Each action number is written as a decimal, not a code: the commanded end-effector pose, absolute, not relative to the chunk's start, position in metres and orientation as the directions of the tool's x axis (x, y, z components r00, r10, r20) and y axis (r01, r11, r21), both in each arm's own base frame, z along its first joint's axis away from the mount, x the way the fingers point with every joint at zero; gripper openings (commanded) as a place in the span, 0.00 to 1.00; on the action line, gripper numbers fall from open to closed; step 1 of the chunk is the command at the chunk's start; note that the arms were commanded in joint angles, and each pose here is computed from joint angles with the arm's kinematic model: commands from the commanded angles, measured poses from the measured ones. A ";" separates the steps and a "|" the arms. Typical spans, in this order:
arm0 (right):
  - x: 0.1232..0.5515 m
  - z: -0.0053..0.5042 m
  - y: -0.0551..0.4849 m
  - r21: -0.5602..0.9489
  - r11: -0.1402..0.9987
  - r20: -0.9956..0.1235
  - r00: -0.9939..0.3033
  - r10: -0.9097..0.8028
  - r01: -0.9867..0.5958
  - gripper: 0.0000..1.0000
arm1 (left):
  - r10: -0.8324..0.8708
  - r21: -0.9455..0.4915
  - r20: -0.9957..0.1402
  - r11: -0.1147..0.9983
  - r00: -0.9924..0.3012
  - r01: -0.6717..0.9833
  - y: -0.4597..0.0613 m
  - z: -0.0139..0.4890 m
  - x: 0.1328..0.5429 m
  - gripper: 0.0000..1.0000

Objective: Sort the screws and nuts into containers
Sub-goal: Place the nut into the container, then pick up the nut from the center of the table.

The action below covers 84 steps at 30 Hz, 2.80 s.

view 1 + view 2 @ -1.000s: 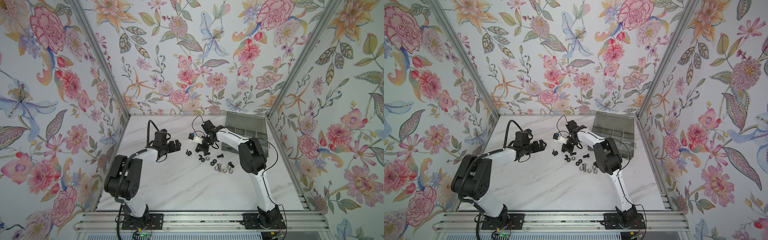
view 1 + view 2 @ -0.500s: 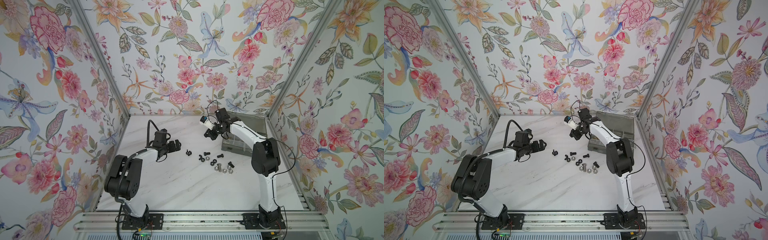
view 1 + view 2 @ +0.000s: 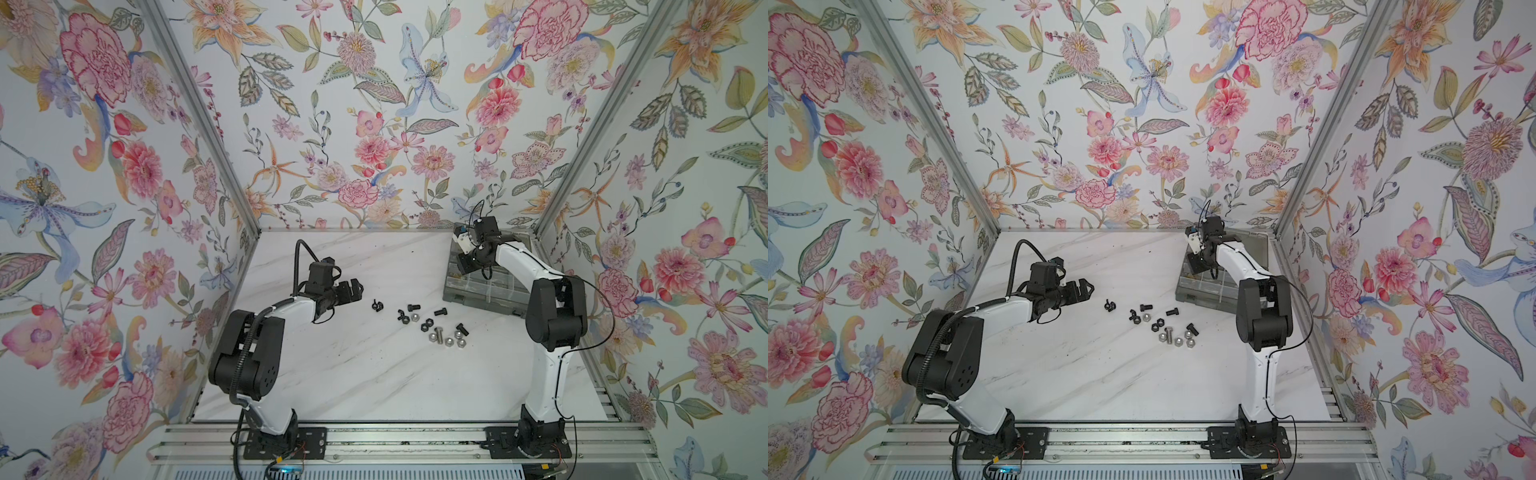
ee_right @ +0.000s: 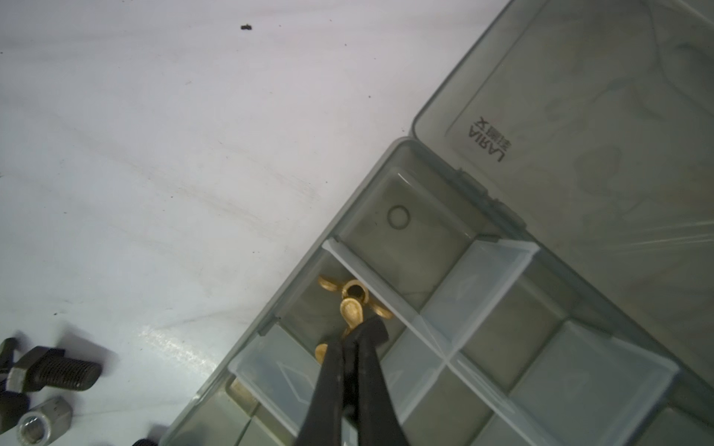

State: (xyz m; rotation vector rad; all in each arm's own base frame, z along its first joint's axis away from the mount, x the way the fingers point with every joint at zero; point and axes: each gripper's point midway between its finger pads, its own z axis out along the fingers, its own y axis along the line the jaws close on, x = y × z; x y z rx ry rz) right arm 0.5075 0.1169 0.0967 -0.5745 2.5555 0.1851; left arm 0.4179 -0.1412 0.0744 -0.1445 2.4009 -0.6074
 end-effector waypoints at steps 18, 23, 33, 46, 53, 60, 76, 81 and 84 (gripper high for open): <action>0.491 0.104 0.057 -0.082 0.965 -0.500 -0.827 -0.256 -0.249 0.00 | -0.258 -0.484 -0.569 0.873 -0.781 0.064 -0.148 0.081 0.425 0.99; 0.492 0.095 0.052 -0.103 0.965 -0.481 -0.838 -0.259 -0.240 0.05 | -0.249 -0.485 -0.571 0.871 -0.782 0.077 -0.154 0.082 0.427 0.99; 0.492 0.085 0.051 -0.111 0.964 -0.460 -0.848 -0.264 -0.240 0.21 | -0.242 -0.486 -0.570 0.870 -0.785 0.084 -0.159 0.082 0.430 0.99; 0.462 0.166 0.128 0.039 0.923 -0.615 -0.738 -0.280 -0.383 0.51 | -0.242 -0.480 -0.574 0.873 -0.782 0.083 -0.158 0.085 0.431 0.99; 0.414 0.167 0.232 0.180 0.863 -0.595 -0.751 -0.287 -0.473 0.57 | -0.237 -0.477 -0.565 0.875 -0.791 0.079 -0.158 0.082 0.430 0.99; 0.389 0.121 0.297 0.229 0.898 -0.483 -0.844 -0.230 -0.376 0.57 | -0.234 -0.462 -0.568 0.884 -0.789 0.071 -0.153 0.082 0.425 0.99; 0.367 0.061 0.332 0.258 0.909 -0.348 -0.909 -0.229 -0.328 0.46 | -0.237 -0.465 -0.564 0.883 -0.791 0.067 -0.153 0.078 0.421 1.00; 0.363 0.053 0.332 0.258 0.907 -0.330 -0.913 -0.241 -0.332 0.41 | -0.236 -0.464 -0.565 0.883 -0.791 0.068 -0.152 0.078 0.422 0.99; 0.359 0.046 0.334 0.247 0.908 -0.316 -0.914 -0.255 -0.339 0.41 | -0.235 -0.464 -0.563 0.884 -0.792 0.068 -0.152 0.077 0.421 1.00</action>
